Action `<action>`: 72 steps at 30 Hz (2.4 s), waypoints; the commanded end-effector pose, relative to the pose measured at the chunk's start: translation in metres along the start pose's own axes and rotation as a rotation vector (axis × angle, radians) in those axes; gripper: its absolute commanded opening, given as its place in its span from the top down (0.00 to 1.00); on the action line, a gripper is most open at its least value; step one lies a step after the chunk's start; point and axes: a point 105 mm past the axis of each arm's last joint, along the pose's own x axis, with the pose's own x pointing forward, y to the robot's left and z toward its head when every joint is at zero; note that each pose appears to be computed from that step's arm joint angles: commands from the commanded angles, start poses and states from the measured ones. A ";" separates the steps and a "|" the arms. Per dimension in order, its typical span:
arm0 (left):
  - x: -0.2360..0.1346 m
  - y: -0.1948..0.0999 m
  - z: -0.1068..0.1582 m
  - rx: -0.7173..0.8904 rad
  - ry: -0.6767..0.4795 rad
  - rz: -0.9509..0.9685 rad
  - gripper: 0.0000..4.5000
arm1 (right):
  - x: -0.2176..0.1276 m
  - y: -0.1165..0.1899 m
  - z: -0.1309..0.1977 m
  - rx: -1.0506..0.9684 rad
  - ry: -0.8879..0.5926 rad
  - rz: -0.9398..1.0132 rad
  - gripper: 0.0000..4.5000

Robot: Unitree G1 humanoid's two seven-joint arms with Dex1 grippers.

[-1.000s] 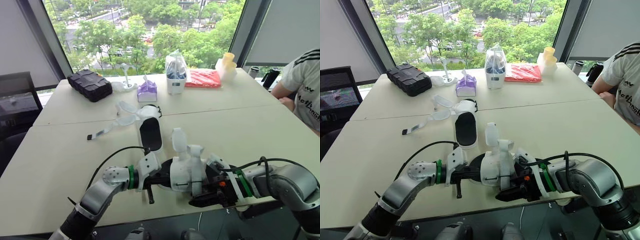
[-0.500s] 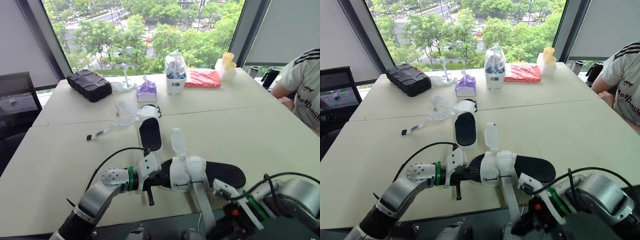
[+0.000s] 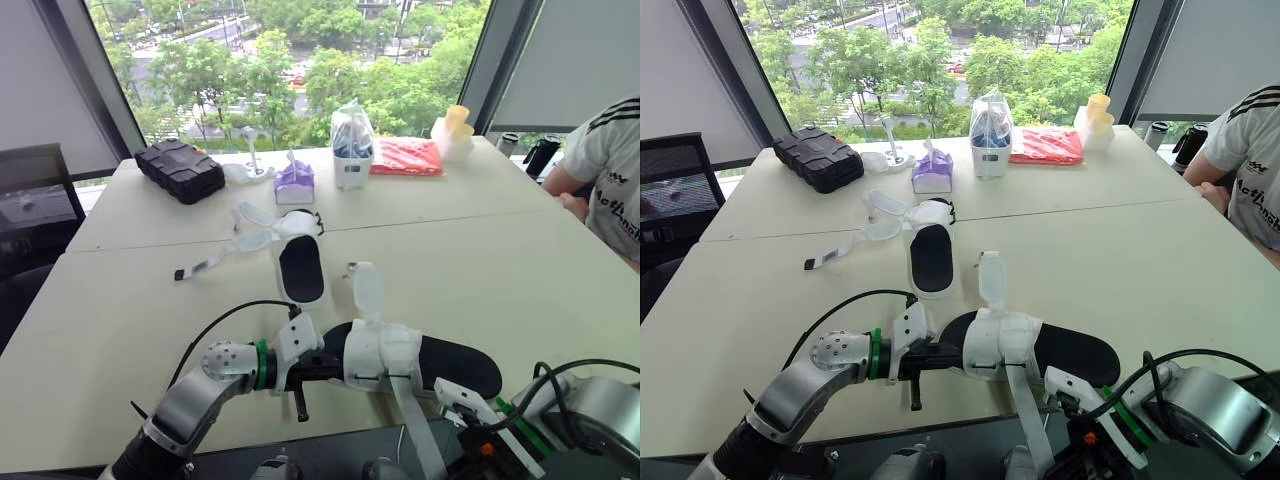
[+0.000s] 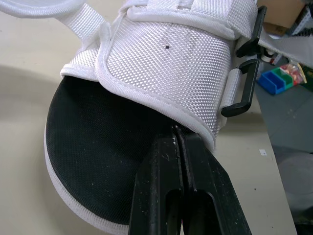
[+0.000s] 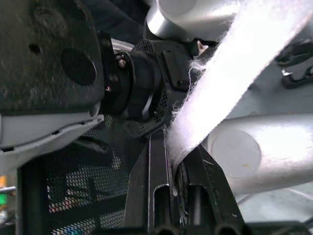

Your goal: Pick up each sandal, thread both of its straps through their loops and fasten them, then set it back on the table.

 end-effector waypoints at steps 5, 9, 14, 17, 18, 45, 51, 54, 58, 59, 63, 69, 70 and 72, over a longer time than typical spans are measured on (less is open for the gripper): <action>0.004 0.000 -0.008 -0.001 0.035 -0.038 1.00 | -0.062 0.017 0.077 -0.206 -0.206 -0.105 0.99; 0.006 0.003 -0.007 0.013 0.033 -0.042 1.00 | -0.076 0.008 0.102 -0.217 -0.262 -0.148 0.99; 0.008 0.005 -0.007 0.027 0.032 -0.043 1.00 | -0.072 -0.023 0.100 -0.176 -0.236 -0.204 0.99; 0.008 0.006 -0.007 0.031 0.032 -0.038 1.00 | -0.071 -0.037 0.099 -0.152 -0.235 -0.217 0.99; 0.008 0.006 -0.007 0.032 0.032 -0.037 1.00 | -0.071 -0.040 0.099 -0.149 -0.233 -0.219 0.99; 0.004 0.010 -0.008 0.021 0.026 0.007 1.00 | -0.105 -0.062 0.174 0.099 -0.608 -0.125 0.15; 0.005 0.010 -0.008 0.017 0.023 0.010 1.00 | -0.117 -0.083 0.194 0.150 -0.718 -0.205 0.15; 0.005 0.010 -0.008 0.016 0.023 0.010 1.00 | -0.119 -0.089 0.202 0.179 -0.749 -0.222 0.15; 0.005 0.010 -0.008 0.014 0.022 0.009 1.00 | -0.125 -0.094 0.215 0.181 -0.806 -0.253 0.15; 0.005 0.010 -0.008 0.015 0.022 0.009 1.00 | -0.126 -0.094 0.217 0.183 -0.816 -0.252 0.15; 0.005 0.009 -0.008 0.014 0.023 0.010 1.00 | -0.131 -0.093 0.221 0.175 -0.842 -0.258 0.15; 0.004 0.009 -0.008 0.015 0.024 0.013 1.00 | -0.111 -0.058 0.196 -0.061 -0.621 -0.197 0.15; 0.004 0.009 -0.008 0.015 0.025 0.012 1.00 | -0.106 -0.055 0.187 -0.116 -0.550 -0.212 0.15; 0.004 0.008 -0.008 0.014 0.025 0.011 1.00 | -0.100 -0.052 0.174 -0.186 -0.452 -0.231 0.15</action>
